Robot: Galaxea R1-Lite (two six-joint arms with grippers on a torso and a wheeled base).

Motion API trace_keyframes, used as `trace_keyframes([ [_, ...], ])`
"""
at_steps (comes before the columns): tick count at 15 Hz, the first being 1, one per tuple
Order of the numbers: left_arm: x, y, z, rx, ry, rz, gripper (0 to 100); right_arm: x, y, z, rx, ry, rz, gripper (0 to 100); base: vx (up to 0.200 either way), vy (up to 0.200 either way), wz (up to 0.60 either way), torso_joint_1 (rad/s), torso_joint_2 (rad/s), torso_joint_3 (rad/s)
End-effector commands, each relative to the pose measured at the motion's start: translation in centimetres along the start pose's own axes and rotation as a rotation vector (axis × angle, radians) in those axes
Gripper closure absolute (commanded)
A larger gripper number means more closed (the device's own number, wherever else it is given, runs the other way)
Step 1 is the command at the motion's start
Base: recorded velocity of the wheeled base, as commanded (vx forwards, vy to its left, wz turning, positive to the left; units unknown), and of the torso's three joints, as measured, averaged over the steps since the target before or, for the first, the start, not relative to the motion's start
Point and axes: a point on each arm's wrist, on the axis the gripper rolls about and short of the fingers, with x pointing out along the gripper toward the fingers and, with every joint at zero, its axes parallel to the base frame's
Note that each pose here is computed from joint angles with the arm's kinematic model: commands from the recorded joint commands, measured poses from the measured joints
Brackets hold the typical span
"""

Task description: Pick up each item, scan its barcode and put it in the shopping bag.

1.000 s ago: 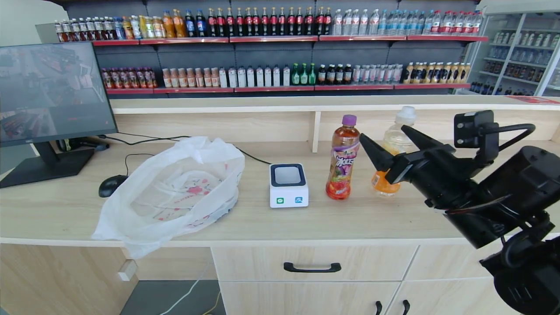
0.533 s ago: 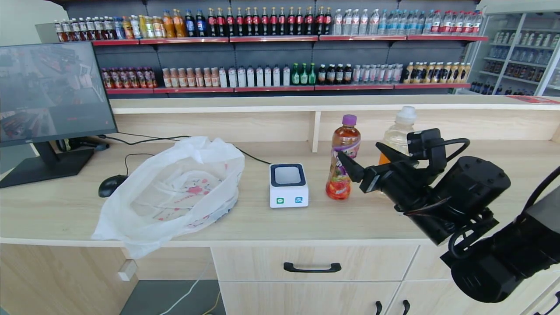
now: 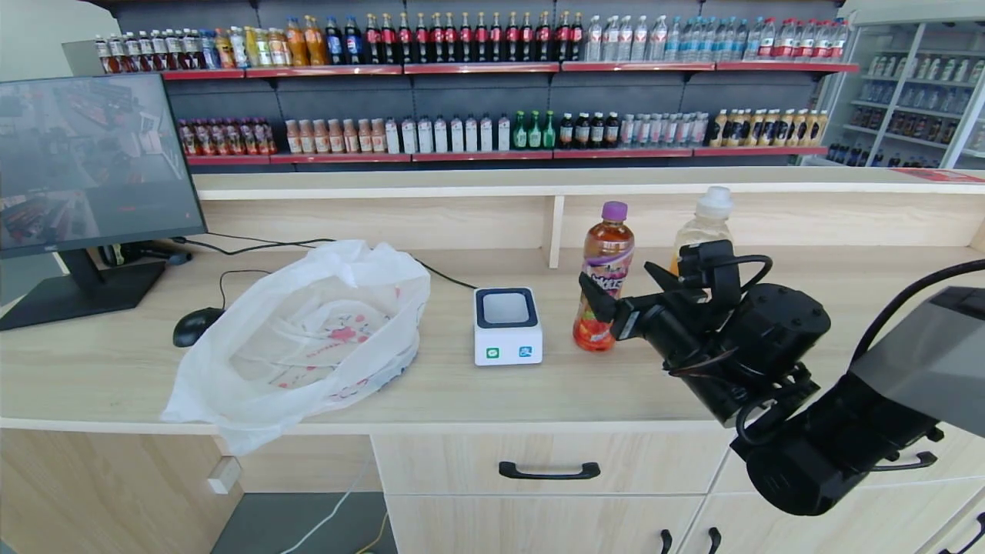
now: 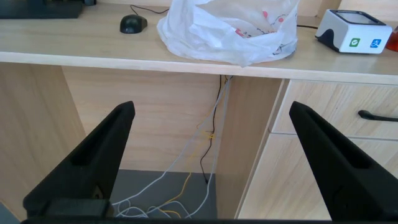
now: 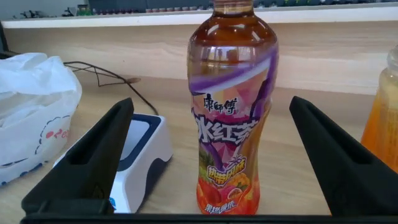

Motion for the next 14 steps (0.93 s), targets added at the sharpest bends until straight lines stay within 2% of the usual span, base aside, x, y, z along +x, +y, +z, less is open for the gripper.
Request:
trace_keyframes([
  [1, 0.0, 0.0, 0.0, 0.000, -0.002, 0.000, 0, 0.3, 0.1, -0.6, 0.000, 0.008, 0.001, 0, 0.000, 0.000, 0.00, 0.000, 0.00, 0.000],
  [11, 0.0, 0.0, 0.0, 0.000, 0.000, -0.001, 0, 2.0, 0.0, -2.2, 0.006, 0.005, -0.049, 0, 0.000, 0.000, 0.00, 0.000, 0.00, 0.000],
  [14, 0.0, 0.0, 0.0, 0.000, -0.002, 0.000, 0, 2.6, -0.4, -3.3, 0.011, 0.017, -0.063, 0, 0.000, 0.000, 0.00, 0.000, 0.00, 0.000],
])
